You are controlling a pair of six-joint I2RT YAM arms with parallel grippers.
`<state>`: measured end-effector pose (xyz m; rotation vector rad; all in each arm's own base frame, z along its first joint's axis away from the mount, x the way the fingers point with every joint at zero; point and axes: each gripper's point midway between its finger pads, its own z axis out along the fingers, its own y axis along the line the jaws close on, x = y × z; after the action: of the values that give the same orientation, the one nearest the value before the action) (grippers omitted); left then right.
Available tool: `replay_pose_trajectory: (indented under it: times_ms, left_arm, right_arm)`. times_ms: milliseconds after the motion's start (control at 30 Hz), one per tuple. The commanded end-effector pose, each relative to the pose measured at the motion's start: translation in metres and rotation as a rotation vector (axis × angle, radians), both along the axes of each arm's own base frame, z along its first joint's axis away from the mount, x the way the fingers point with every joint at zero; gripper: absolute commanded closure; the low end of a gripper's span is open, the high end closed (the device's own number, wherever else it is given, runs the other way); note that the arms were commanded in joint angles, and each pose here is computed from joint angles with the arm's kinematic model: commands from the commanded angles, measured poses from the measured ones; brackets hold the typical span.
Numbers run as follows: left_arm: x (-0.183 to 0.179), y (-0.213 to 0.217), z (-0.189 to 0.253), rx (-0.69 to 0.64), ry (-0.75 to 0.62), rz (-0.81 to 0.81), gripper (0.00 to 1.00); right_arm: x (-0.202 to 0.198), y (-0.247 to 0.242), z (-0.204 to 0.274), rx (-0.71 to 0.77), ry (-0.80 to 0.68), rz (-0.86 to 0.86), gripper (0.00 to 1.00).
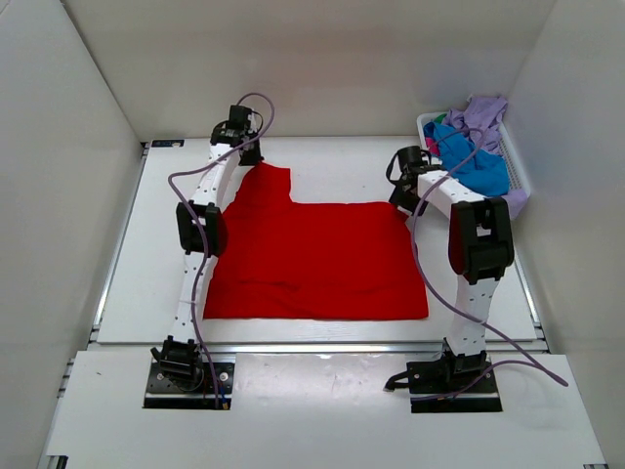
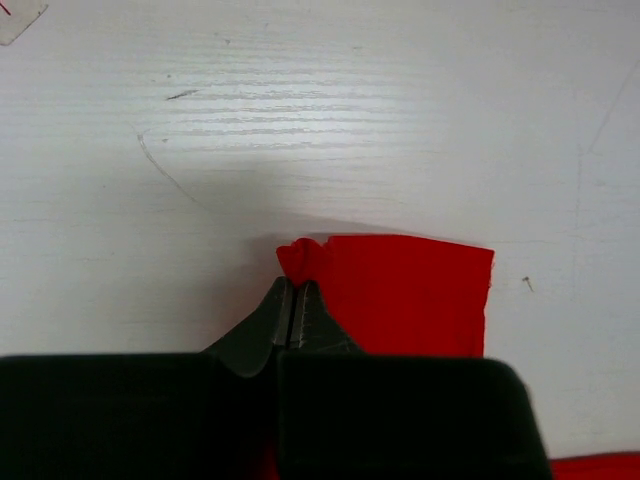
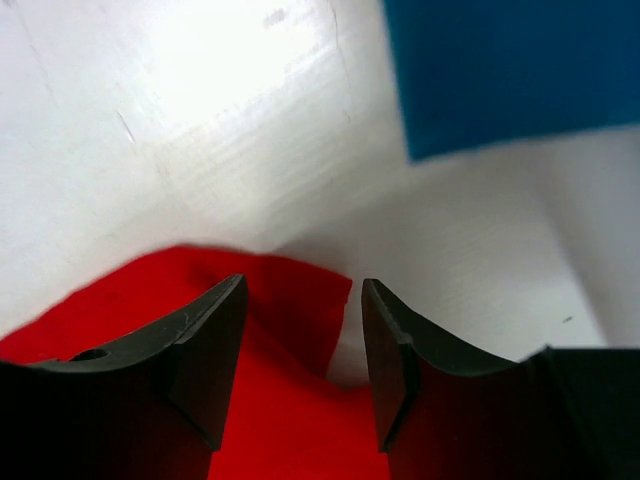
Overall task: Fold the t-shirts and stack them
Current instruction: Grap the side of the flattened tshirt furthest away from the robot with both arms
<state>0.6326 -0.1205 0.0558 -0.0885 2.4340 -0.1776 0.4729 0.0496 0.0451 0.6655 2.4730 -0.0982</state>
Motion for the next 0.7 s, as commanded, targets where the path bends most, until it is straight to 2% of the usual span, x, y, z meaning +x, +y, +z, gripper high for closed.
replay_pose_trajectory:
  times_ms: [0,400,500,633,667]
  left_arm:
    - [0.0,-0.006,0.075,-0.033,-0.111,-0.032,1.0]
    - [-0.004,-0.006,0.08,-0.034,-0.105,-0.044,1.0]
    - [-0.004,0.003,0.084,-0.039,-0.106,-0.03,1.0]
    - [-0.005,0.007,0.088,-0.041,-0.105,-0.025,1.0]
    - [-0.006,0.006,0.092,-0.043,-0.11,-0.026,1.0]
  right_arm:
    - [-0.009,-0.001,-0.002,-0.01,0.024,-0.04,0.53]
    - [-0.016,0.001,-0.025,-0.011,0.083,-0.037,0.54]
    - [-0.017,0.002,-0.033,-0.016,0.108,-0.032,0.6]
    - [-0.02,-0.001,-0.041,-0.017,0.124,-0.031,0.62]
    - [-0.021,-0.002,-0.042,-0.019,0.127,-0.032,0.7]
